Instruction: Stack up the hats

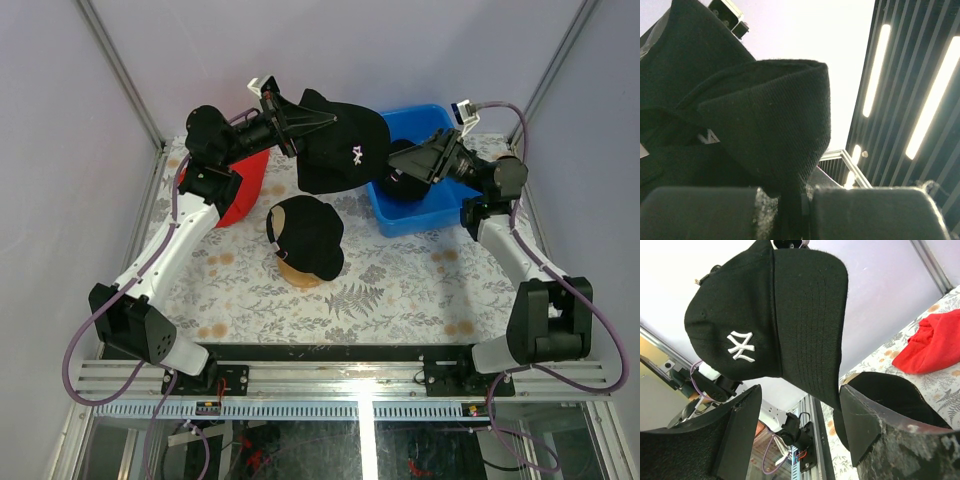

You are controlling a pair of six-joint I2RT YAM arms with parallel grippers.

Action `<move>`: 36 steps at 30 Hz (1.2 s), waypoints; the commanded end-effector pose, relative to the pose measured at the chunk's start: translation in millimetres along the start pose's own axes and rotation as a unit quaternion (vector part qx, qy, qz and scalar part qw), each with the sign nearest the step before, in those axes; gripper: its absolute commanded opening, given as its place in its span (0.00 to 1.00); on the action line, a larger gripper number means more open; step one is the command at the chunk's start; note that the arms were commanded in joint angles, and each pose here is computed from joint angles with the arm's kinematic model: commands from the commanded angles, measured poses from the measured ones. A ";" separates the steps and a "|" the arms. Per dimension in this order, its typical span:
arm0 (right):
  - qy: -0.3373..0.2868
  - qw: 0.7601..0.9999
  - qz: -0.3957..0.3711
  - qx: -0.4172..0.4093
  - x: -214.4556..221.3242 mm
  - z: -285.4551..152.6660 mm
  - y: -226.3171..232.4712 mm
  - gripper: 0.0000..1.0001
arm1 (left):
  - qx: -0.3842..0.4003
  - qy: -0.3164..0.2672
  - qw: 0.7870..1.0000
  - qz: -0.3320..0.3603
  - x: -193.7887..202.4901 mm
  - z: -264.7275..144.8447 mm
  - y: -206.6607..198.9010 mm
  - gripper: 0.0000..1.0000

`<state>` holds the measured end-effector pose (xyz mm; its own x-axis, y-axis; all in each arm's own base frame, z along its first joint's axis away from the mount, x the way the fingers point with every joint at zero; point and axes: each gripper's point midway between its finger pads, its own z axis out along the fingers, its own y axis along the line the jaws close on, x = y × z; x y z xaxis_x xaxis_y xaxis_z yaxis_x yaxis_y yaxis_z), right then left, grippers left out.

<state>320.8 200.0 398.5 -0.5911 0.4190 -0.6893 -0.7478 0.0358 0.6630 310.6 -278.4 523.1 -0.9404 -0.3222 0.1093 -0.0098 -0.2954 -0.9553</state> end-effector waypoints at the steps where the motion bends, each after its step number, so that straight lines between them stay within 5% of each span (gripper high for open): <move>1: 0.004 0.999 -0.035 -0.024 -0.3 6.2 12.3 0.71 | 0.017 0.011 1.000 0.014 13.2 -4.3 -15.2 0.01; 13: 0.020 0.998 -0.026 -0.058 3.6 32.7 19.4 0.66 | 0.012 0.004 1.000 0.001 8.3 -1.7 -5.8 0.01; 14: 0.023 0.998 -0.024 -0.061 5.4 34.8 20.7 0.61 | 0.012 0.005 1.000 0.001 8.4 -1.8 -5.0 0.01; 18: 0.031 0.997 -0.012 -0.065 8.7 36.2 27.8 0.06 | 0.003 -0.004 1.000 -0.003 1.4 -4.4 7.0 0.00; 19: 0.033 0.997 -0.008 -0.063 8.0 36.0 29.8 0.00 | 0.000 -0.009 1.000 -0.004 -3.7 -6.4 10.8 0.00; 25: 0.028 0.999 0.007 -0.037 -15.0 44.8 67.6 0.00 | -0.066 -0.124 0.989 0.052 -89.1 -56.8 21.9 0.21; 29: 0.009 0.999 0.032 0.034 -41.3 55.0 81.7 0.00 | -0.153 -0.278 0.941 0.120 -161.1 -142.4 15.8 0.34; 33: 0.005 0.991 0.115 0.064 -51.0 65.8 82.8 0.00 | -0.205 -0.379 0.889 0.156 -175.6 -206.1 21.1 0.52; 36: 0.020 0.985 0.156 0.073 -49.1 73.9 81.3 0.00 | -0.225 -0.381 0.886 0.136 -167.9 -221.2 55.8 0.53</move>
<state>305.6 239.8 513.0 -0.6964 0.4046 -0.5927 -0.6363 0.0338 0.7707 423.0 -33.8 433.4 -0.4036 -0.9118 -0.0754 -0.0497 0.1041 -0.9933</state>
